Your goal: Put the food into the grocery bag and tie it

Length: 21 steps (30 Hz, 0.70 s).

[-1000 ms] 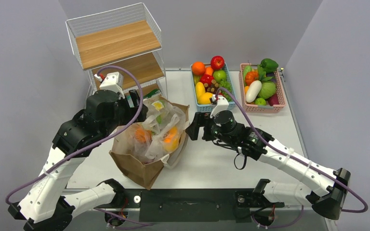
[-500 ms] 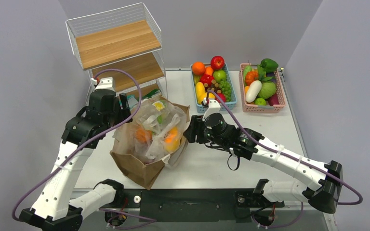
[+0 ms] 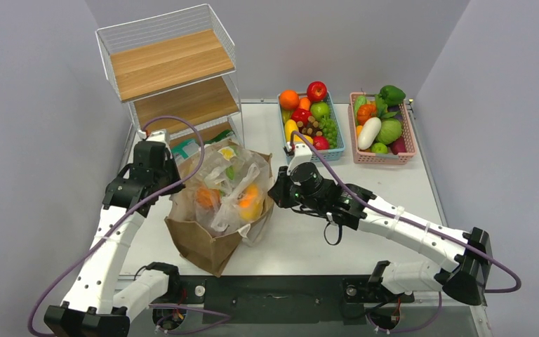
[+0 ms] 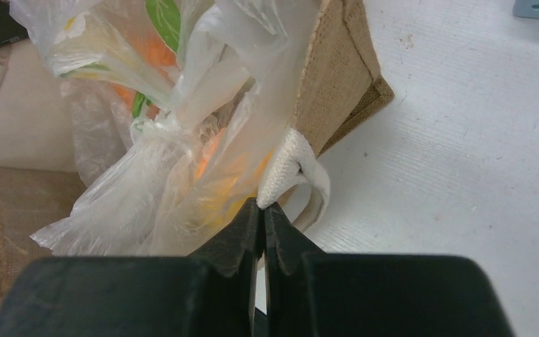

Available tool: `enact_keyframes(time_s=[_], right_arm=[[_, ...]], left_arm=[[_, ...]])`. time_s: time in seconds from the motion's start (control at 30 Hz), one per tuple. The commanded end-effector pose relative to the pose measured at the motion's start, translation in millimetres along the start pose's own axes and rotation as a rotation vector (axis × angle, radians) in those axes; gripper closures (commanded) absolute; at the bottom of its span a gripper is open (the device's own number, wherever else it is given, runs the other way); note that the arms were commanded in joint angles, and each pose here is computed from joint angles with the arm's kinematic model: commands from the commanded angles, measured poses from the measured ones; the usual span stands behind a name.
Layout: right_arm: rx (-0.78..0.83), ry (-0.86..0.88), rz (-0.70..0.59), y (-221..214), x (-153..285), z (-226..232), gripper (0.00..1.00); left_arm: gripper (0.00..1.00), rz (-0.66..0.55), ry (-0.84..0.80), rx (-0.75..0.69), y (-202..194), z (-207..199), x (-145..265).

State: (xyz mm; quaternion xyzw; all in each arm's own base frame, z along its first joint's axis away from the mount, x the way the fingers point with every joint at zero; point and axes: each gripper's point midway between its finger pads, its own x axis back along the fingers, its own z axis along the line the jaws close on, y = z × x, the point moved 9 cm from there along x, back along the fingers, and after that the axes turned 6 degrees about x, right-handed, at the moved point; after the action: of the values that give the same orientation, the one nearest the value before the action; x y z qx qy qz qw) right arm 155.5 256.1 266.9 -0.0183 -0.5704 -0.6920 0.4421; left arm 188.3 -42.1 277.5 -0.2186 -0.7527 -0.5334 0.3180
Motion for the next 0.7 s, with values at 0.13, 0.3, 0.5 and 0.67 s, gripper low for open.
enact_keyframes(time_s=[0.13,0.3,0.5,0.67], right_arm=[[0.088,0.053,-0.086,34,6,17,1.00],[0.098,0.062,-0.126,45,16,19,1.00],[0.093,0.085,-0.177,59,29,24,1.00],[0.092,0.084,-0.204,70,41,26,1.00]], left_arm=[[1.00,-0.072,-0.186,0.050,2,-11,22],[1.00,-0.082,-0.248,0.053,7,-16,36],[1.00,-0.115,-0.331,0.070,15,-22,63],[1.00,-0.088,-0.474,0.084,15,-33,76]])
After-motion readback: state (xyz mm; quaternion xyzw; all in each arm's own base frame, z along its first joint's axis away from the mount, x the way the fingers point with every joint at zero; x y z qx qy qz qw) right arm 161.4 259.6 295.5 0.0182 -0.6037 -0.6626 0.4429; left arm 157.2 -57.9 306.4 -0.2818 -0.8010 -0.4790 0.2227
